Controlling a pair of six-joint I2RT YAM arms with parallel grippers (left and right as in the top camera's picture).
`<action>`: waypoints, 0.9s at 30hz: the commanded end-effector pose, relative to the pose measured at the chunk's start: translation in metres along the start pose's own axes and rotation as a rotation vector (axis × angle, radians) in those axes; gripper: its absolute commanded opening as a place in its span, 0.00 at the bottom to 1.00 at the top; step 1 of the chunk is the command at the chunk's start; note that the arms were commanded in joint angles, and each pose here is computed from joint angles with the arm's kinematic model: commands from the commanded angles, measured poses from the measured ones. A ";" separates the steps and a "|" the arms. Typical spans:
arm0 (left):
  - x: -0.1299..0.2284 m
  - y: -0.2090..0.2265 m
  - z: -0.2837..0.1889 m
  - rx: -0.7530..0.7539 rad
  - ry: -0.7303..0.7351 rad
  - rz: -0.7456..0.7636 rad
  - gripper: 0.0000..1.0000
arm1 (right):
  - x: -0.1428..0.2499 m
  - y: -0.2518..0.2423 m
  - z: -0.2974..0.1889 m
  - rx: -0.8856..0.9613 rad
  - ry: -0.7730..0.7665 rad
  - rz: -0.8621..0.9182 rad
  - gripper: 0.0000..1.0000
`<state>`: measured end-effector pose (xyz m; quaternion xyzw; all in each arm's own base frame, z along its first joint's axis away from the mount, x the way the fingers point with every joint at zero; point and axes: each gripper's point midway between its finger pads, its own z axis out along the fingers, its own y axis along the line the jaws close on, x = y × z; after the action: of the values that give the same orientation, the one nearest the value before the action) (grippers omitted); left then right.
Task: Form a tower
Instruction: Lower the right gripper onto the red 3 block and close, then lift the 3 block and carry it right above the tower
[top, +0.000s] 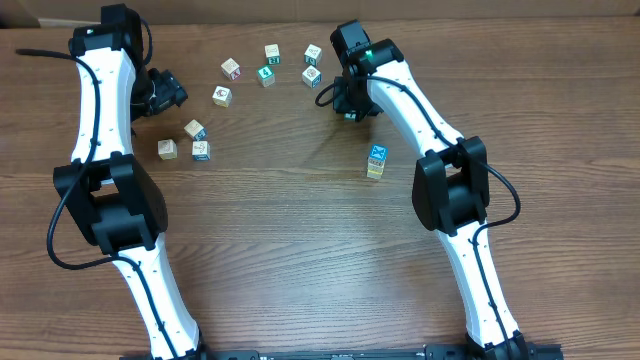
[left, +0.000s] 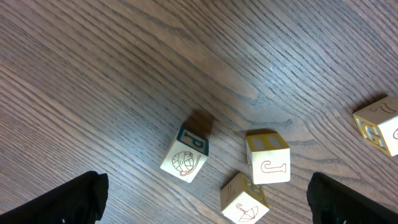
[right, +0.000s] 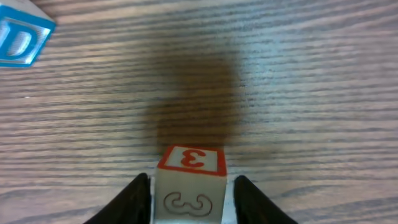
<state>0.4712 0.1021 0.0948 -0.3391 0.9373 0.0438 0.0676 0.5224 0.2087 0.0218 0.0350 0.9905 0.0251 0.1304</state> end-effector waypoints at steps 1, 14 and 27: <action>-0.003 -0.003 0.000 0.000 -0.009 0.027 1.00 | 0.003 -0.006 0.007 0.024 0.008 0.002 0.36; -0.003 -0.003 0.000 0.000 -0.009 0.027 1.00 | -0.013 0.000 -0.023 -0.009 -0.059 0.007 0.44; -0.003 -0.003 0.000 0.000 -0.009 0.027 0.99 | -0.020 0.002 -0.034 -0.022 -0.091 0.010 0.34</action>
<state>0.4712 0.1021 0.0948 -0.3391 0.9373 0.0438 0.0676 0.5267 0.2096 0.0206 0.0358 0.9892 0.0268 0.1398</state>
